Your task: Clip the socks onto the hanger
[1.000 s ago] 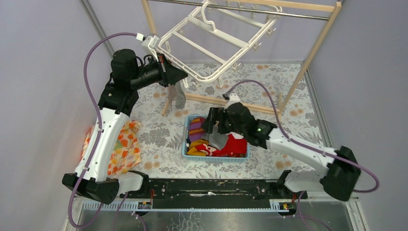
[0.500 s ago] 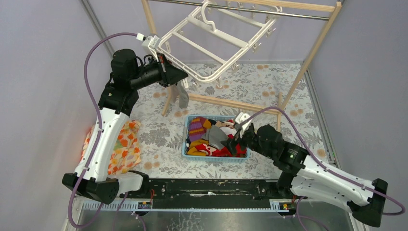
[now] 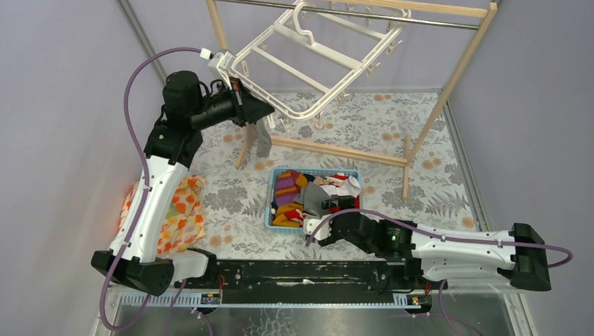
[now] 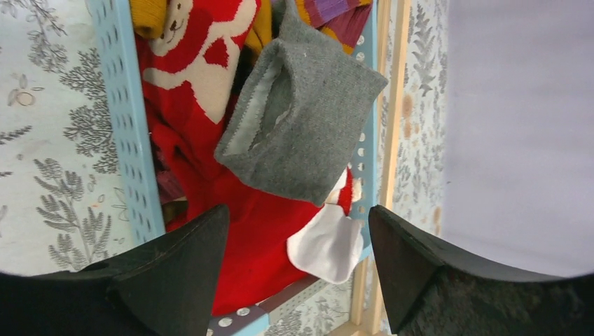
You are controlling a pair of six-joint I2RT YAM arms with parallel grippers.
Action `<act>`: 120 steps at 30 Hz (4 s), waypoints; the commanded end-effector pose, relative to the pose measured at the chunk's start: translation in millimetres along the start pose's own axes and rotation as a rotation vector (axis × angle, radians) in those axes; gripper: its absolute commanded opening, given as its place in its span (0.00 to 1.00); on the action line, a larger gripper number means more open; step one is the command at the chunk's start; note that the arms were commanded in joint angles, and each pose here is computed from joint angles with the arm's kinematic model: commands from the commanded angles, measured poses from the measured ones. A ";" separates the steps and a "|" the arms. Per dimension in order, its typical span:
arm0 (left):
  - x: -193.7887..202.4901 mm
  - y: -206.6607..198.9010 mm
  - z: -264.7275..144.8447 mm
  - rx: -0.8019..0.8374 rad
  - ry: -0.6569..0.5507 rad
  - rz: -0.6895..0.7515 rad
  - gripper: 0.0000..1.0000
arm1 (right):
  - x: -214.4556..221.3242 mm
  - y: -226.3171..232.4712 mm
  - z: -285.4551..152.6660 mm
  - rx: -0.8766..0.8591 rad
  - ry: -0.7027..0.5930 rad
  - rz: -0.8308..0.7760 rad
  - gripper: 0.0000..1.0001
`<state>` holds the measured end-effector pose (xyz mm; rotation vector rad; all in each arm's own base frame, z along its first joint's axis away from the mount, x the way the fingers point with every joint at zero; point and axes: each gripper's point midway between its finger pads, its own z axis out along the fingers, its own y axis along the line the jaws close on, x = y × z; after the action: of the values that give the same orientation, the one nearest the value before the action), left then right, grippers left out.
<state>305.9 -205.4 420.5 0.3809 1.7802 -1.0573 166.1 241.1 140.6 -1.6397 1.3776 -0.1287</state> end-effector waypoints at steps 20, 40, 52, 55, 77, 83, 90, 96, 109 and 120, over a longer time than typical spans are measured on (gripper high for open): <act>-10.1 -9.2 -5.0 0.014 0.000 0.031 0.00 | -48.3 -20.6 21.6 0.083 -0.128 -0.063 0.37; -3.1 -4.6 0.6 0.022 0.024 0.002 0.00 | -163.5 -81.8 -57.5 -0.129 -0.586 1.052 0.00; -1.7 -7.9 0.9 0.042 0.027 -0.004 0.00 | -86.4 -54.0 -9.4 -0.332 -0.407 1.796 0.00; 0.9 -7.2 0.4 0.042 0.031 0.001 0.00 | -54.6 -45.9 3.8 -0.213 -0.329 1.853 0.00; 7.4 -3.7 4.0 0.054 0.042 -0.002 0.00 | -3.4 -58.1 12.5 0.073 -0.568 2.111 0.63; 6.9 -4.5 3.7 0.057 0.042 -0.001 0.00 | -11.5 -63.5 17.8 0.034 -0.608 2.183 0.62; 7.5 -5.4 2.8 0.060 0.042 0.003 0.00 | 4.1 -66.0 22.7 0.123 -0.606 2.318 0.59; 8.1 -5.3 3.5 0.065 0.041 0.002 0.00 | 16.4 -81.5 18.8 0.268 -0.651 2.373 0.59; 12.9 -3.7 2.9 0.066 0.047 0.012 0.00 | 41.3 -68.3 0.6 0.565 -0.318 2.347 0.68; 12.5 -6.3 2.7 0.078 0.044 0.007 0.00 | 37.3 -22.0 -11.5 0.457 -0.136 2.534 0.90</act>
<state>307.6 -212.5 410.1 0.4343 1.7903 -1.0960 197.3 214.6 155.1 1.0147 1.9559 1.0661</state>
